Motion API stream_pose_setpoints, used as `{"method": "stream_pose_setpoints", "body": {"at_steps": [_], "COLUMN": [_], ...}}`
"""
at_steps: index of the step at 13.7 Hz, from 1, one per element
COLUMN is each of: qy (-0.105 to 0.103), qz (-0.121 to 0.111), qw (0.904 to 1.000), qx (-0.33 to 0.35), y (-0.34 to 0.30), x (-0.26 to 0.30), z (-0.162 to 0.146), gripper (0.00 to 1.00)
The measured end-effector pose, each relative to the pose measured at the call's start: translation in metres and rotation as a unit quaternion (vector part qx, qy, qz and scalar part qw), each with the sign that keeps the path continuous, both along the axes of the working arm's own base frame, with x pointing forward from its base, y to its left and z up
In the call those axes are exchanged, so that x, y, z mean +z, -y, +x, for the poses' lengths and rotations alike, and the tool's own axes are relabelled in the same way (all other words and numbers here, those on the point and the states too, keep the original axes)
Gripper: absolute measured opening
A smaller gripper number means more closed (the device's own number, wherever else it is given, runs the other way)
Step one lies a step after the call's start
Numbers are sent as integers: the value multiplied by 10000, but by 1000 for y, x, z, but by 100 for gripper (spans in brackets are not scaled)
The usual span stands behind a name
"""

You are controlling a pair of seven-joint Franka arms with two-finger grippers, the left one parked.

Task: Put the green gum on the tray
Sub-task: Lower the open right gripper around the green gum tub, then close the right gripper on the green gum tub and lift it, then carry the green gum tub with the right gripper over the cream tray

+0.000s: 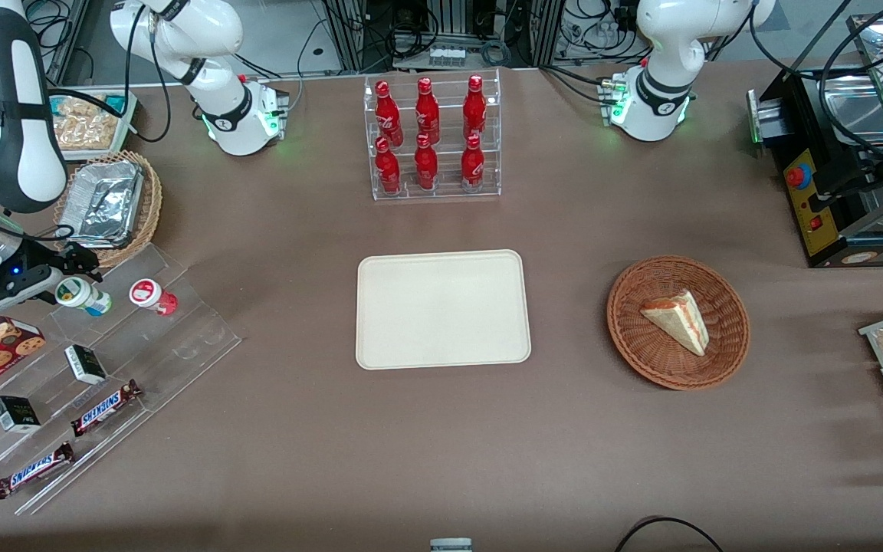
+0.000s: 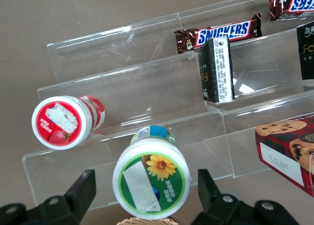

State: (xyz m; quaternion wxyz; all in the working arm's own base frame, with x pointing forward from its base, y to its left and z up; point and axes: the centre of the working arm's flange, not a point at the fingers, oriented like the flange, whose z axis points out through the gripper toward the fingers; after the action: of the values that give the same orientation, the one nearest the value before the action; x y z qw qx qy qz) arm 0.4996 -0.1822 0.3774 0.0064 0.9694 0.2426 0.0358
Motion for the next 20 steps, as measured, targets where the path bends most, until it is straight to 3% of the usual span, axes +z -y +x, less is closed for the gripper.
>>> {"method": "stream_pose_setpoints", "body": {"at_steps": [1,4,6,13,16,20], "qy": [13,46,94,-72,-113,-163], "qz": [-5,15,89,285,343,407], "qw": [10000,10000,9999,9996,9993,9989], "qx": [0,-31,-93,17,31,-173], "y": [0,0,1,-6,-52,-161], "x": [0,2,8,79,117,151], "z": [0,1,4,28,48,67], "gripper": [89,59,59,59,59,59]}}
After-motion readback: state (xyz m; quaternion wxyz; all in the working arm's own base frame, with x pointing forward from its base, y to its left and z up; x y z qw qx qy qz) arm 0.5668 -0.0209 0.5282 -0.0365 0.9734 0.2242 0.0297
